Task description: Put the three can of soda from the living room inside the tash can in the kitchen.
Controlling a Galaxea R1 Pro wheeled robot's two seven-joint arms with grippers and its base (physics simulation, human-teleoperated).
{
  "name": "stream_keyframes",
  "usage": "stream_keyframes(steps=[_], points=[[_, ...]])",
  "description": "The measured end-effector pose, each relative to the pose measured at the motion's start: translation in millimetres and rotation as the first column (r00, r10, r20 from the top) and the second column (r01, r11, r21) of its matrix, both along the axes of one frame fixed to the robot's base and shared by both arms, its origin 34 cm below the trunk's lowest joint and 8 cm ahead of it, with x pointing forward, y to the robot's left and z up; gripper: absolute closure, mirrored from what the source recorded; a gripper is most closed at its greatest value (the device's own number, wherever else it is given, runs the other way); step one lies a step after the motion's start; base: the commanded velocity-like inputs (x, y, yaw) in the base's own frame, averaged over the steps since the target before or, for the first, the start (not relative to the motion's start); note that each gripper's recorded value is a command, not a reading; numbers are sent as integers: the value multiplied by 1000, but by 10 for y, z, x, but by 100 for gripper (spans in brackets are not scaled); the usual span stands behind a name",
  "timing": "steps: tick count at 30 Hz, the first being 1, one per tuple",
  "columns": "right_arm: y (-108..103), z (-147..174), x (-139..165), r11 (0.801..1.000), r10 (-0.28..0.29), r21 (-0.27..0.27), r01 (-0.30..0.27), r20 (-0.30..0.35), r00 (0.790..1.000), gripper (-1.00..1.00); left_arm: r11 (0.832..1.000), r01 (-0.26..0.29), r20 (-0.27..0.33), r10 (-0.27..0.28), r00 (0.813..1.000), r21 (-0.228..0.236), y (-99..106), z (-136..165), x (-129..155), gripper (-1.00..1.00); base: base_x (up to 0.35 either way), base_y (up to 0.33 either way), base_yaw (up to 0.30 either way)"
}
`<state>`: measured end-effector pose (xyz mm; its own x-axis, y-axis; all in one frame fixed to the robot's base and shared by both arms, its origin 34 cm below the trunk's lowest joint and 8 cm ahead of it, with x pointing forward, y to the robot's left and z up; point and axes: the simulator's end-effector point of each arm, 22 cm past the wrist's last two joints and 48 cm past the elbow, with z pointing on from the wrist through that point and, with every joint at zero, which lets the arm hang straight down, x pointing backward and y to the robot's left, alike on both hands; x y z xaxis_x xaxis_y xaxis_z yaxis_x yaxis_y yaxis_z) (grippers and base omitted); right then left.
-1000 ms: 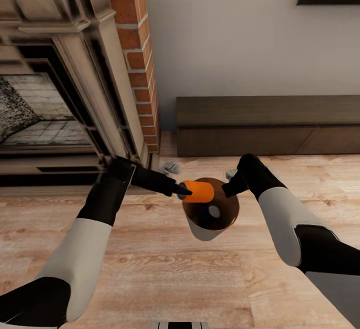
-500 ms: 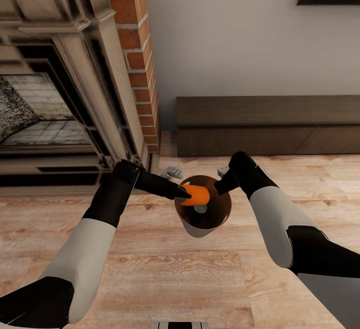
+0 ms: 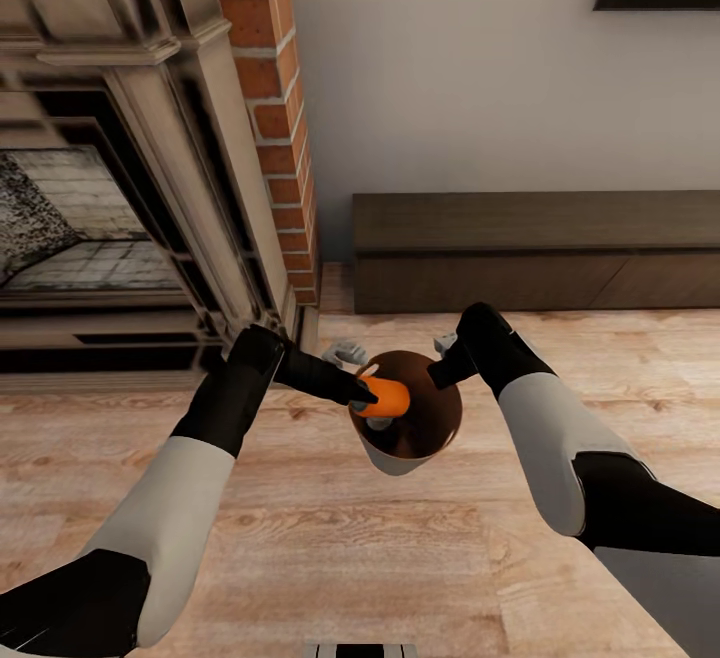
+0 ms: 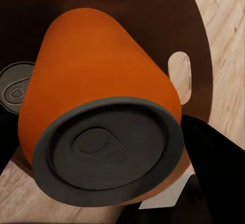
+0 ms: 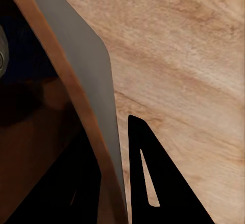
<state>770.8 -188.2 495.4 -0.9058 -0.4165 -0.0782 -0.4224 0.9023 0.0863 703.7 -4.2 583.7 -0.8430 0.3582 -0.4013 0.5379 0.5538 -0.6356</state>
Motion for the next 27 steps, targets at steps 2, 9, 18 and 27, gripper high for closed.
stream_keyframes(steps=[2, 9, 18, 27], points=[[-6, -1, 9, 1000, 14, -14, -13, 6, 1000, 100, 1000, -5, -7, 5, 1000, 8, -7, -45, -8, 100, 0, 0, 0], [148, 11, 1, 999, 35, -3, -35, 8, 999, 100, 1000, -4, -22, 4, 1000, 21, -60, -114, -41, 100, 0, 0, 0], [383, 31, -30, 998, 48, 30, -48, 4, 999, 100, 999, 5, -19, -4, 1000, 33, -82, -133, -56, 100, 0, 0, 0], [397, 33, -34, 998, 46, 35, -46, 2, 999, 100, 997, 44, -12, -43, 999, 61, -134, -174, -129, 100, 0, 0, 0]])
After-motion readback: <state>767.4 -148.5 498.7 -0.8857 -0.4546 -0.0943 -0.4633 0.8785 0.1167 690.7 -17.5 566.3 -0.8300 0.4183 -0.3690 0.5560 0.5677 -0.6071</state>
